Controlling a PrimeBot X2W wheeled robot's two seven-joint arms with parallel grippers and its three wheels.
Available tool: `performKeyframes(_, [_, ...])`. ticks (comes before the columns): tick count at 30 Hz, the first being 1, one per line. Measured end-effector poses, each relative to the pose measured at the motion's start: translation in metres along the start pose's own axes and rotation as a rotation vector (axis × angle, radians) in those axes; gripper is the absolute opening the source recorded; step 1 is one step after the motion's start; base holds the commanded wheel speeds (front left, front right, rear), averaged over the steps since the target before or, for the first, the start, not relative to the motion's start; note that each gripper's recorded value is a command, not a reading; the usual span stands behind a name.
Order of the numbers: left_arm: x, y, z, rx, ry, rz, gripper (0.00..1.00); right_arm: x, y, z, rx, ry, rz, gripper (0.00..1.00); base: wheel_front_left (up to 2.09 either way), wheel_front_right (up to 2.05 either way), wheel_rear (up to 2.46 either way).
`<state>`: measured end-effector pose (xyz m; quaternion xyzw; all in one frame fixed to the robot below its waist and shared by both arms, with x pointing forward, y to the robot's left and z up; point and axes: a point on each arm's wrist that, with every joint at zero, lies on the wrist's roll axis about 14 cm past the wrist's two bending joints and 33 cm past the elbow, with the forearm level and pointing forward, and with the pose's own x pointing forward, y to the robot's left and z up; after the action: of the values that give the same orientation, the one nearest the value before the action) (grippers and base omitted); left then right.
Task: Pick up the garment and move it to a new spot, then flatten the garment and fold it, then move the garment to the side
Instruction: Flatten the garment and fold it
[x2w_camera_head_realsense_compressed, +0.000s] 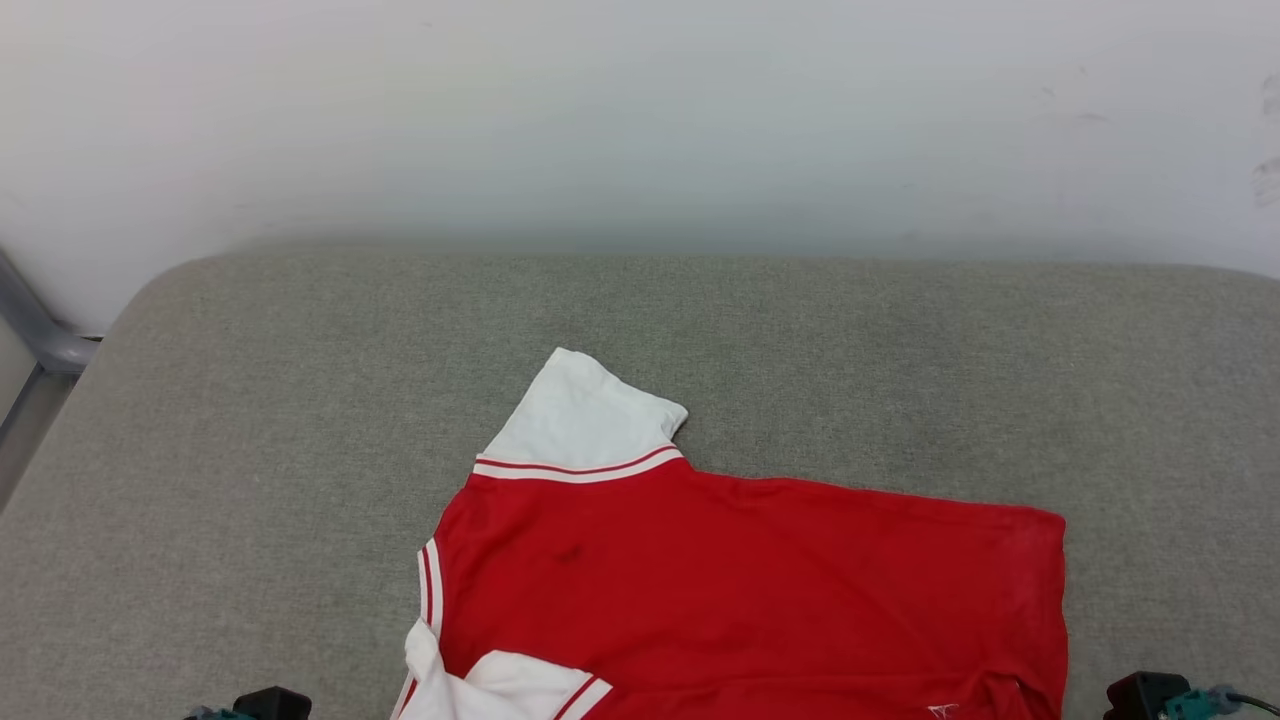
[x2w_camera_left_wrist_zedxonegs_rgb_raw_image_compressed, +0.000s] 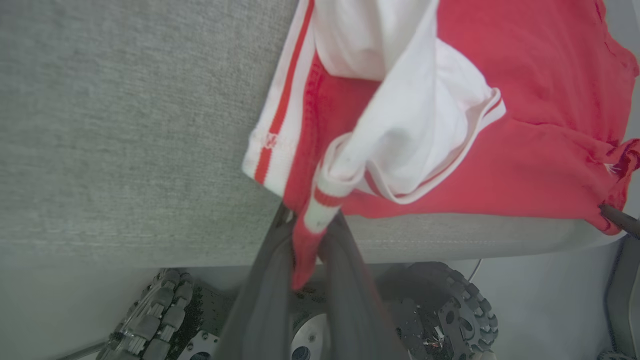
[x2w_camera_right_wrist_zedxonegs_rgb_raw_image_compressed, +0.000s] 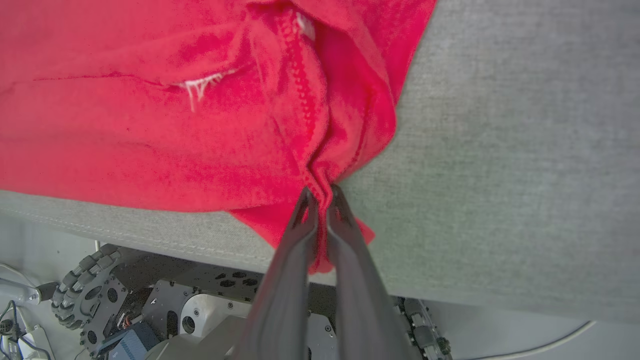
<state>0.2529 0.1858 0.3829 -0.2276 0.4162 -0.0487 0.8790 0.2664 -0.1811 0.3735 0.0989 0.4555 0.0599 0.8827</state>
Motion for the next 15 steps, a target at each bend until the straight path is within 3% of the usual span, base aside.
performKeyframes(1, [0.001,0.001,-0.002,-0.008,0.005,0.000,0.71,0.001,0.002,-0.001,0.006,-0.007,0.006,1.00,0.00,0.00,0.00])
performKeyframes(2, [0.002,0.000,-0.003,-0.015,0.006,-0.005,1.00,0.002,0.003,0.001,0.011,-0.022,0.012,1.00,0.00,0.00,0.00])
performKeyframes(8, [0.007,-0.003,0.034,0.038,-0.141,-0.011,1.00,-0.006,0.010,0.045,-0.004,-0.285,0.019,1.00,0.00,0.00,0.00])
performKeyframes(15, [0.002,-0.035,0.119,0.185,-0.473,-0.056,1.00,-0.041,0.011,0.121,-0.045,-0.679,-0.020,1.00,0.00,0.00,0.00])
